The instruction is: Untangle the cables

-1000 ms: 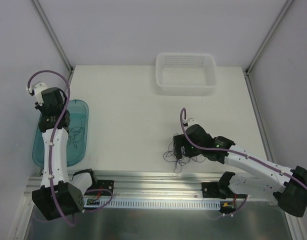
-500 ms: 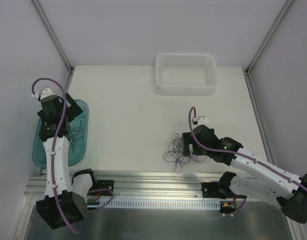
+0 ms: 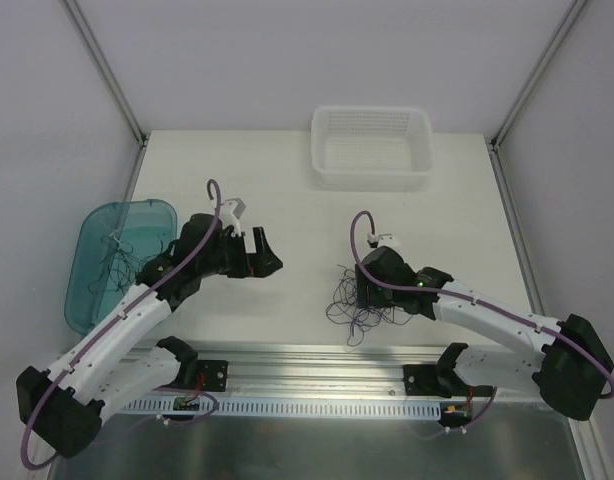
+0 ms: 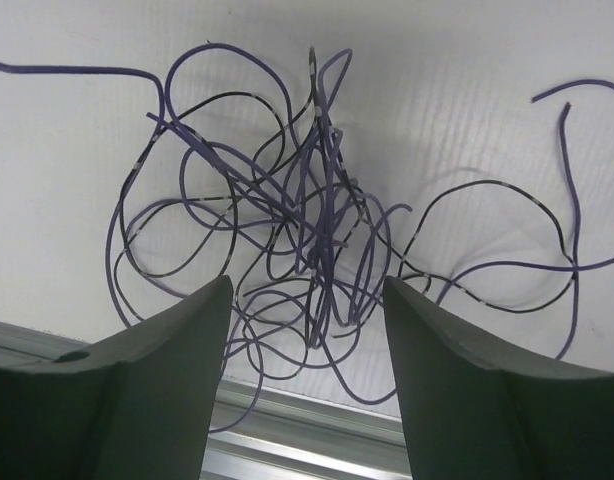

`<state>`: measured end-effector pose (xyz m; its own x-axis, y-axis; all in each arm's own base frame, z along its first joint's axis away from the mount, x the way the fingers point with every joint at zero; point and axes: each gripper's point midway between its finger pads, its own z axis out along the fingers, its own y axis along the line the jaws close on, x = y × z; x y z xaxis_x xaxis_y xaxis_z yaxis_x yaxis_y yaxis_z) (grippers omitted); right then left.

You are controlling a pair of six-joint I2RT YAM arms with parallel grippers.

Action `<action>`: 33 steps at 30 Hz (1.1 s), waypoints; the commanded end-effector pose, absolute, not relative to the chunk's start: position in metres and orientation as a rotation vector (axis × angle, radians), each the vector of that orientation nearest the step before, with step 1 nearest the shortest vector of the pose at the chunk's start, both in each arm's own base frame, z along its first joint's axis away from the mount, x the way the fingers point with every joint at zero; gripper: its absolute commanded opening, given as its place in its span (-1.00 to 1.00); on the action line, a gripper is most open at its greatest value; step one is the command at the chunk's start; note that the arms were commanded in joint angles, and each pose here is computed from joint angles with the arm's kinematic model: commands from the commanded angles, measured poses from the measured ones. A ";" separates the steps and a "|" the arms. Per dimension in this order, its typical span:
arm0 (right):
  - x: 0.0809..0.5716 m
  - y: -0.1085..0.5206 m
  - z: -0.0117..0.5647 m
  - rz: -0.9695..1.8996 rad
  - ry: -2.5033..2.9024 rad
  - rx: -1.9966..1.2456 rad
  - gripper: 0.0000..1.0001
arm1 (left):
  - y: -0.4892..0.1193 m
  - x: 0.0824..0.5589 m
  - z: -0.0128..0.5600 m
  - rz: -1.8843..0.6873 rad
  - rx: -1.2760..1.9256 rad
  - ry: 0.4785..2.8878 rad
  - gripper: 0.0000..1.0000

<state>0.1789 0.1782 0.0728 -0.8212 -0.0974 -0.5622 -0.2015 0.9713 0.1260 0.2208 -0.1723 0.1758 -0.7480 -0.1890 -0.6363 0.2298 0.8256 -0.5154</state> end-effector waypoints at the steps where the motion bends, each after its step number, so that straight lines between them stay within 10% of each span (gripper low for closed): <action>1: 0.187 0.197 0.069 0.317 2.527 -0.171 0.28 | -0.214 0.215 0.179 -0.872 0.073 2.268 0.96; 9: 0.190 0.253 0.076 0.463 2.503 -0.322 -0.51 | -0.254 0.189 0.148 -0.868 0.179 2.348 0.93; 14: 0.200 0.294 0.090 0.517 2.477 -0.387 -0.66 | -0.244 0.189 0.149 -0.849 0.121 2.316 0.92; 26: 0.209 0.273 0.122 0.392 2.402 -0.391 -0.03 | -0.240 0.186 0.140 -0.826 0.079 2.327 0.92; 33: 0.211 0.195 0.125 0.194 2.380 -0.125 -0.01 | -0.265 0.195 0.137 -0.768 0.089 2.367 0.92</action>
<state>0.2059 0.2399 0.1295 -0.7304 -0.1033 -0.6751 -0.2968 0.9383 0.1775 0.1800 -0.2470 0.1147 -0.8264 -0.0810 -0.5572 0.2488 0.8352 -0.4904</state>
